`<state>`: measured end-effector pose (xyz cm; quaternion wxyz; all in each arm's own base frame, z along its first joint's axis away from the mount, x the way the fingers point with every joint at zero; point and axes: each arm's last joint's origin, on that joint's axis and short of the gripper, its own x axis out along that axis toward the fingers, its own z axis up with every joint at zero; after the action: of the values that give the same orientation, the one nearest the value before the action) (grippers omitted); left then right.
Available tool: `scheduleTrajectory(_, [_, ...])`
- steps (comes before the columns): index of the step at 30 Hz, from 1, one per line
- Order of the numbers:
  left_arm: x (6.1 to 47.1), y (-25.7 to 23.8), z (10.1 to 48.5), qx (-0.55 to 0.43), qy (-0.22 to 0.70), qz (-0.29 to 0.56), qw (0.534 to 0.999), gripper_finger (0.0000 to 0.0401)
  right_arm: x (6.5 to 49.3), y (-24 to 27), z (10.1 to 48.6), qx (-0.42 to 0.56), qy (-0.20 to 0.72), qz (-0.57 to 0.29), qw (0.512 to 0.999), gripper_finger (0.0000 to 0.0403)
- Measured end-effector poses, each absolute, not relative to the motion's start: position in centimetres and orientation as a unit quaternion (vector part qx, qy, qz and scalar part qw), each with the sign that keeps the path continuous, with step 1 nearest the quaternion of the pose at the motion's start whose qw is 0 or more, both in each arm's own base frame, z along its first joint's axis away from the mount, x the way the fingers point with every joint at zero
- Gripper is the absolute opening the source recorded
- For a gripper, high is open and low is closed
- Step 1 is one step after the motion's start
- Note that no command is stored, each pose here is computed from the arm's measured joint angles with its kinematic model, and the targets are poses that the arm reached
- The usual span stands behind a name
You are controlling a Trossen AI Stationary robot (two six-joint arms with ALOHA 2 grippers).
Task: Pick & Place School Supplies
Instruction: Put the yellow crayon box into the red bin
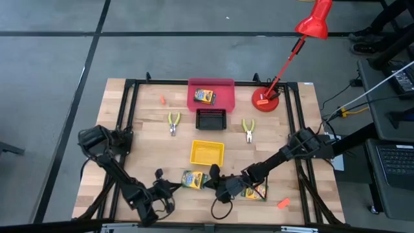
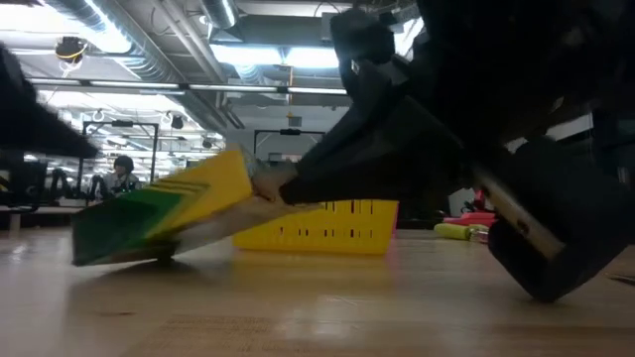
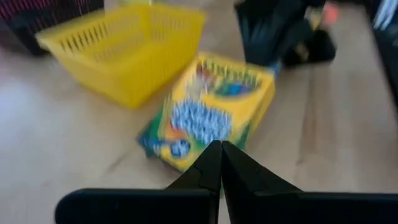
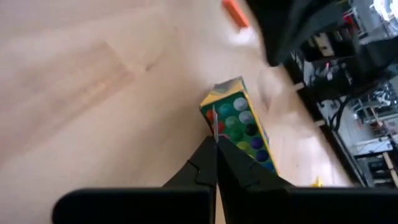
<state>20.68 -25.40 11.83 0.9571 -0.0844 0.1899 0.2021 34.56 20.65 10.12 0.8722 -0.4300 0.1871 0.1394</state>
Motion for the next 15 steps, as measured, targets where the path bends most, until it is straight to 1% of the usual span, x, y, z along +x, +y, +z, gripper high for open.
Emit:
scheduleTrajectory(5, [19.3,-26.1,13.8,-0.067,0.129,0.200,0.969,0.0006,35.0,21.9,11.4,-0.449,0.163,0.127,0.869,0.0001])
scheduleTrajectory(11, [18.8,-26.1,14.6,-0.049,0.117,0.199,0.972,0.0006,35.8,22.7,13.1,-0.454,0.140,0.114,0.872,0.0001])
scheduleTrajectory(15, [18.7,-26.0,14.5,-0.043,0.117,0.204,0.971,0.0006,35.8,22.6,15.1,-0.464,0.130,0.079,0.873,0.0001])
